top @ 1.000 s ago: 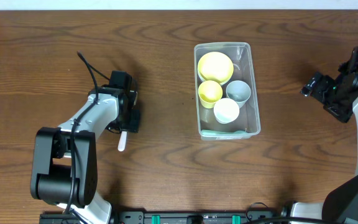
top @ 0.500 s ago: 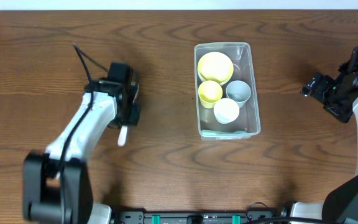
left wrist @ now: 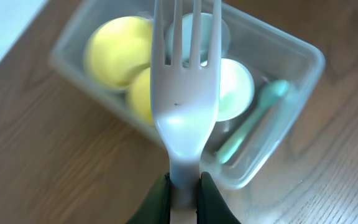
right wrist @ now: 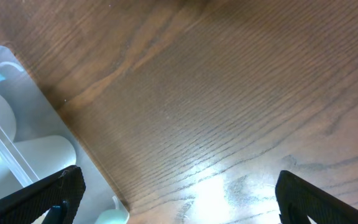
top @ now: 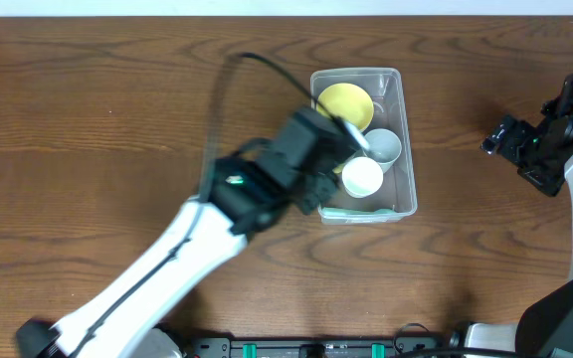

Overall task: Pack container
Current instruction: 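Carry the white fork over the container and release it inside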

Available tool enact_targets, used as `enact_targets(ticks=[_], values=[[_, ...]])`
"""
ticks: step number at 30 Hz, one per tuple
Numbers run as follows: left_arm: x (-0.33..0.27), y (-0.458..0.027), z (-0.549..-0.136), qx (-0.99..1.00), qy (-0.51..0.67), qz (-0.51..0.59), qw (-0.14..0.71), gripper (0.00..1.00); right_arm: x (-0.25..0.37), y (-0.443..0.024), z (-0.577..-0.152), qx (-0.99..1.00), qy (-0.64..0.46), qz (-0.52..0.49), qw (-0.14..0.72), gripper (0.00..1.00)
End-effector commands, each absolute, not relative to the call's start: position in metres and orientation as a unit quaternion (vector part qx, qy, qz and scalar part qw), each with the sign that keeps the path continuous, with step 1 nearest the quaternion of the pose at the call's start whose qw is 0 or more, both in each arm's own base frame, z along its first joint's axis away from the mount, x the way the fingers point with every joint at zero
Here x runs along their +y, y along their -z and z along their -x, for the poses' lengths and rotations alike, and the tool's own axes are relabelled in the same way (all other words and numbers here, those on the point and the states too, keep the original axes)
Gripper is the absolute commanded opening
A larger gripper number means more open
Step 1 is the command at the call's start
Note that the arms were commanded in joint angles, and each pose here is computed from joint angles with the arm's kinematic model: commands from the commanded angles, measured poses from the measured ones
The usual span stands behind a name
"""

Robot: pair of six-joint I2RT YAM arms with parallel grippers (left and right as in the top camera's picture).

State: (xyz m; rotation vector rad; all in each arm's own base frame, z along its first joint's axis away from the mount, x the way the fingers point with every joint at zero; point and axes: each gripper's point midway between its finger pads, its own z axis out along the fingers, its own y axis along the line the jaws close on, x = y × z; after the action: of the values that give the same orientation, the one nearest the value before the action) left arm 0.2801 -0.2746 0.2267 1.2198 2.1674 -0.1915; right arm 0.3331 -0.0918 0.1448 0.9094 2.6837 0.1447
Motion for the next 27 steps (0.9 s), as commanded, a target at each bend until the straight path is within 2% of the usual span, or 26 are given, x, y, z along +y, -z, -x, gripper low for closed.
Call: enact_targets(ticks=[1,6,11,24,25,27], values=[[-0.304,-0.181,-0.273,0.783,0.046,-0.556,0.276,0.06,-0.094,-0.145,-0.332,0.935,-0.048,-0.316,0.152,0.99],[-0.335,-0.132,-0.266,0.728,0.026,-0.642,0.238,0.06,-0.094,-0.145,-0.332,0.935,-0.048,-0.316,0.152,0.99],[-0.347,-0.105,-0.266,0.698,0.015,-0.681,0.221,0.06,-0.094,-0.145,-0.332,0.936,-0.048,-0.315,0.152,0.99],[-0.356,-0.105,-0.272,0.69,0.016,-0.683,0.239,0.07,-0.094,-0.145,-0.332,0.935,-0.048,-0.316,0.152,0.99],[-0.355,-0.106,-0.273,0.691,0.015,-0.681,0.24,0.14,-0.094,-0.145,-0.332,0.935,-0.048,-0.316,0.152,0.99],[-0.353,-0.108,-0.278,0.703,0.003,-0.668,0.244,0.44,-0.094,-0.145,-0.332,0.935,-0.048,-0.316,0.152,0.99]])
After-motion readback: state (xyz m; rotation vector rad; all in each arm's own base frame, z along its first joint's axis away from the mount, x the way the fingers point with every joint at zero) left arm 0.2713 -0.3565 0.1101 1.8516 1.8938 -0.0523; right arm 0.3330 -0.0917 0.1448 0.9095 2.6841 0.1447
